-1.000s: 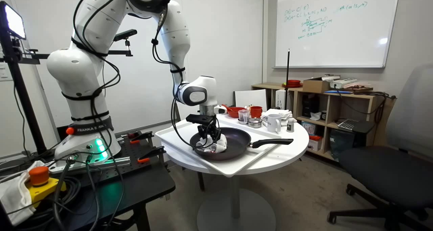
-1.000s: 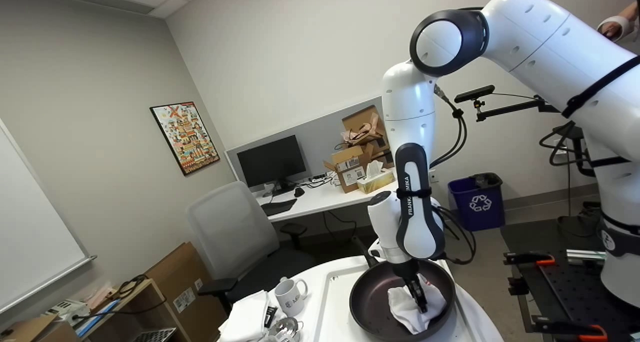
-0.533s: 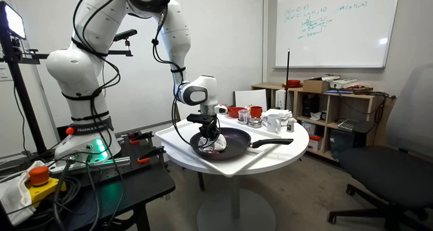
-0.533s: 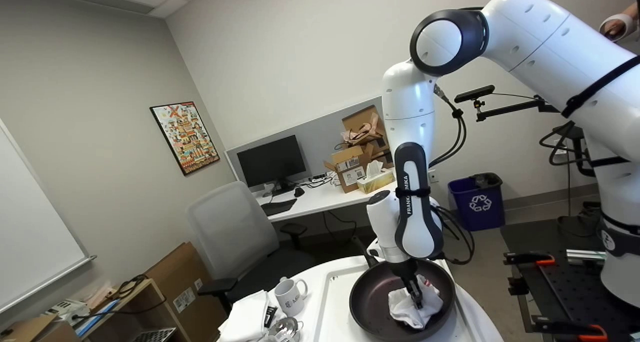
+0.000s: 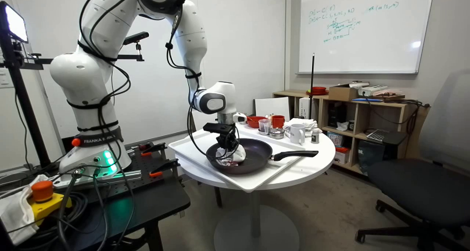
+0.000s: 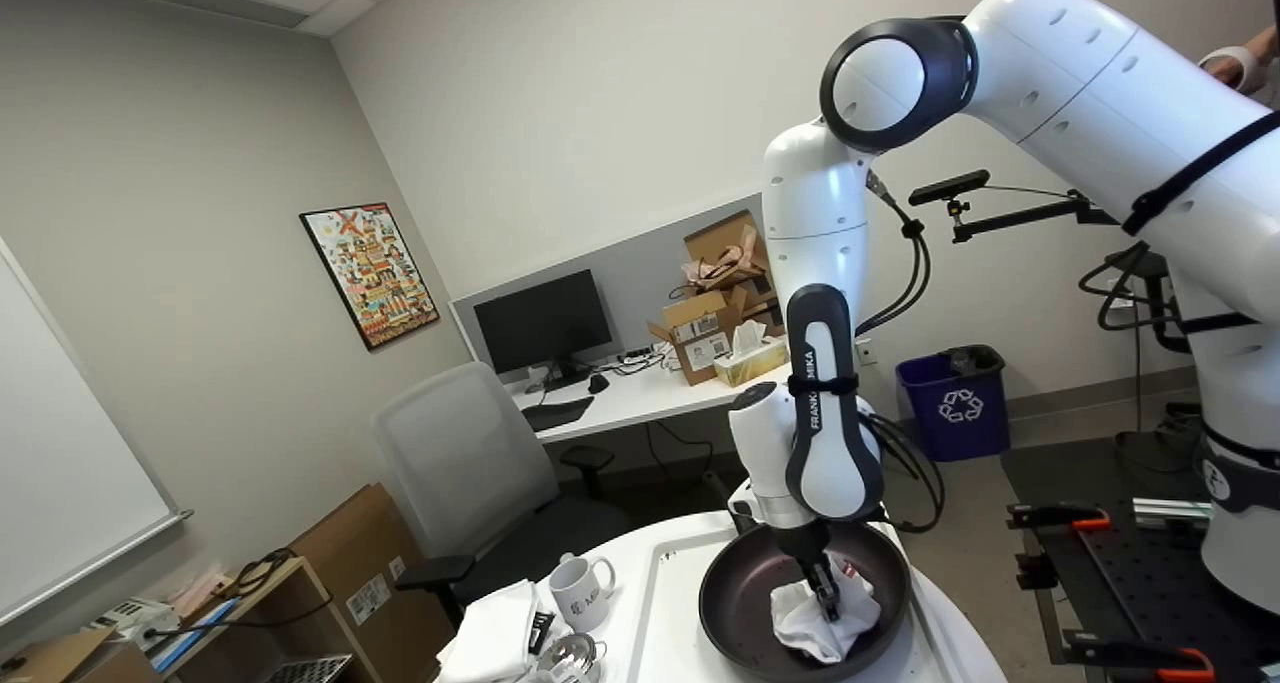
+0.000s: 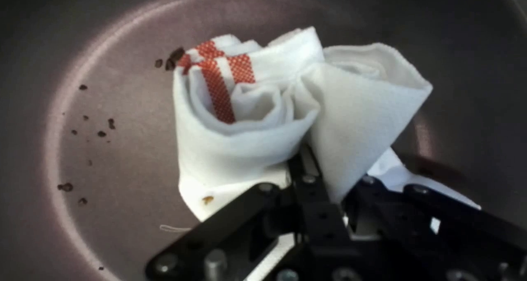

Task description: Wipe the pan with the white towel

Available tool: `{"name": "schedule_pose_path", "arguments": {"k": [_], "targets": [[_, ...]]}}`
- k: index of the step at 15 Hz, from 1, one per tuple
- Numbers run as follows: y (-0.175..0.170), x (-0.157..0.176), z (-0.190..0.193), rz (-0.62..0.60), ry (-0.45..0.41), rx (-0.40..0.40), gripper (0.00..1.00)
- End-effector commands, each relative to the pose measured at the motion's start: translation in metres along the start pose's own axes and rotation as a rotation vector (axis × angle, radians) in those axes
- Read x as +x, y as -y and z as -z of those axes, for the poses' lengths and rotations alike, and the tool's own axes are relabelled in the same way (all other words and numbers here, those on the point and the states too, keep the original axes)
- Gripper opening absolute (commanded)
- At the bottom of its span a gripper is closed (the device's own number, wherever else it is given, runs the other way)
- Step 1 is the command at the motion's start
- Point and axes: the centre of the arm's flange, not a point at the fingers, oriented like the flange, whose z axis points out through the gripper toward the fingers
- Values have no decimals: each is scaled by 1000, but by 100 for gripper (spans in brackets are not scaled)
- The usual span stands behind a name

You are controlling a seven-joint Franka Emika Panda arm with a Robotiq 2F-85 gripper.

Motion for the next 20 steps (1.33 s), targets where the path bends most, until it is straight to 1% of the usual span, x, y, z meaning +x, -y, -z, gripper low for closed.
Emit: {"name": "schedule_pose_path", "arguments": {"k": [1, 5, 8, 10, 14, 20], "targets": [[5, 24, -5, 56, -24, 16, 3], [10, 54, -5, 95, -61, 52, 3], [13, 70, -11, 129, -76, 89, 3], [8, 75, -15, 132, -76, 106, 3], [-14, 71, -11, 88, -84, 107, 3], [-52, 44, -3, -10, -103, 77, 3]]}}
